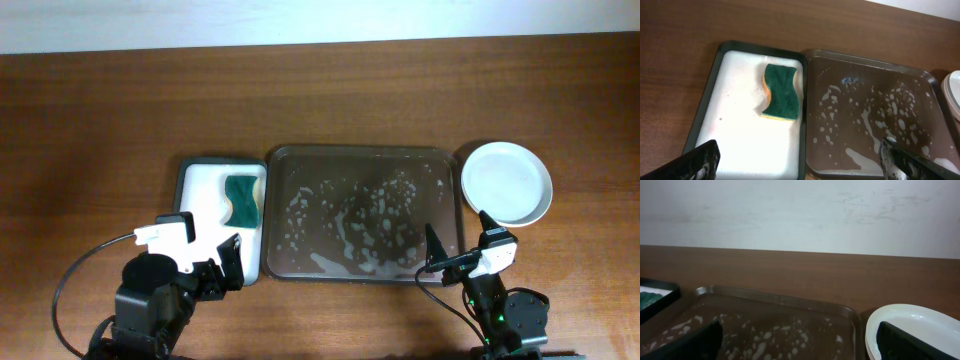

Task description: Clean dirty plates on tray and stack at the side

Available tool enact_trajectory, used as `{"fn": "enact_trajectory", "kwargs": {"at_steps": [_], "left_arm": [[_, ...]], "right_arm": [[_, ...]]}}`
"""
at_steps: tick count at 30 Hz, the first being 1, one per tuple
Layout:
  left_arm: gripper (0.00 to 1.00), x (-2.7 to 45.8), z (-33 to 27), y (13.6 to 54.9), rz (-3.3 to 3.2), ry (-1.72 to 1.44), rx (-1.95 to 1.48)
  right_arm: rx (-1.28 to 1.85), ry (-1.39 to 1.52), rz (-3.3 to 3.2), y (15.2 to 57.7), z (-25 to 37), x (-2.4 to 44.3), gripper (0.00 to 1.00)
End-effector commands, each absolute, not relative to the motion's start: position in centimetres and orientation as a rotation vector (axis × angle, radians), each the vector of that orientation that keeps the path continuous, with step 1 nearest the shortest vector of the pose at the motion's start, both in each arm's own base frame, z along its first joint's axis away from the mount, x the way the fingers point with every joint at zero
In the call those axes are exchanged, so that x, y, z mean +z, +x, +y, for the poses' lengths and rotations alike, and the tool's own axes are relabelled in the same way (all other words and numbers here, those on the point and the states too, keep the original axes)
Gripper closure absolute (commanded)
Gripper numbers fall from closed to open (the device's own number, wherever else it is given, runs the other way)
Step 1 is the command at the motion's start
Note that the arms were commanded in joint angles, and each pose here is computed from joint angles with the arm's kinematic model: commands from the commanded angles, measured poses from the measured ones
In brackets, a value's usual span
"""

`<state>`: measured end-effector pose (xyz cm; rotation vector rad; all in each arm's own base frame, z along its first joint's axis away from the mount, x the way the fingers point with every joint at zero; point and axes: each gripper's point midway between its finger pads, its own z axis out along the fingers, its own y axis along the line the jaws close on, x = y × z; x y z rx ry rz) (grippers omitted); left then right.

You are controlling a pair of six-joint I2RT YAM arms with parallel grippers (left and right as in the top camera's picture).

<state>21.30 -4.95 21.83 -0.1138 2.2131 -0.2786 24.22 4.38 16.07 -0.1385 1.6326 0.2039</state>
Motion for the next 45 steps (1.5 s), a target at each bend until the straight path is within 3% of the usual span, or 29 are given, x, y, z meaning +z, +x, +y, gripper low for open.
{"fn": "enact_trajectory", "kwargs": {"at_steps": [1, 19, 27, 32, 37, 45], "left_arm": [[0.01, 21.8, -4.8, 21.3, 2.208, -0.129, -0.271], [0.01, 21.3, -3.8, 20.8, 2.216, -0.134, -0.215], [0.01, 18.0, -1.8, 22.9, 1.871, -0.036, -0.142], [0.01, 18.7, -1.7, 24.5, 1.541, 0.000, -0.109], [0.01, 15.7, -2.3, 24.5, 1.643, 0.111, -0.060], [0.01, 15.7, -2.3, 24.5, 1.643, 0.111, -0.060]], "right_arm": [[0.193, -0.143, 1.638, 24.2, 4.3, 15.8, 0.01], [0.193, -0.143, 1.638, 24.2, 4.3, 15.8, 0.01], [0.193, -0.143, 1.638, 24.2, 4.3, 15.8, 0.01], [0.193, -0.143, 1.638, 24.2, 4.3, 15.8, 0.01], [0.193, -0.143, 1.638, 24.2, 4.3, 15.8, 0.01], [0.193, -0.143, 1.638, 24.2, 4.3, 15.8, 0.01]]}}
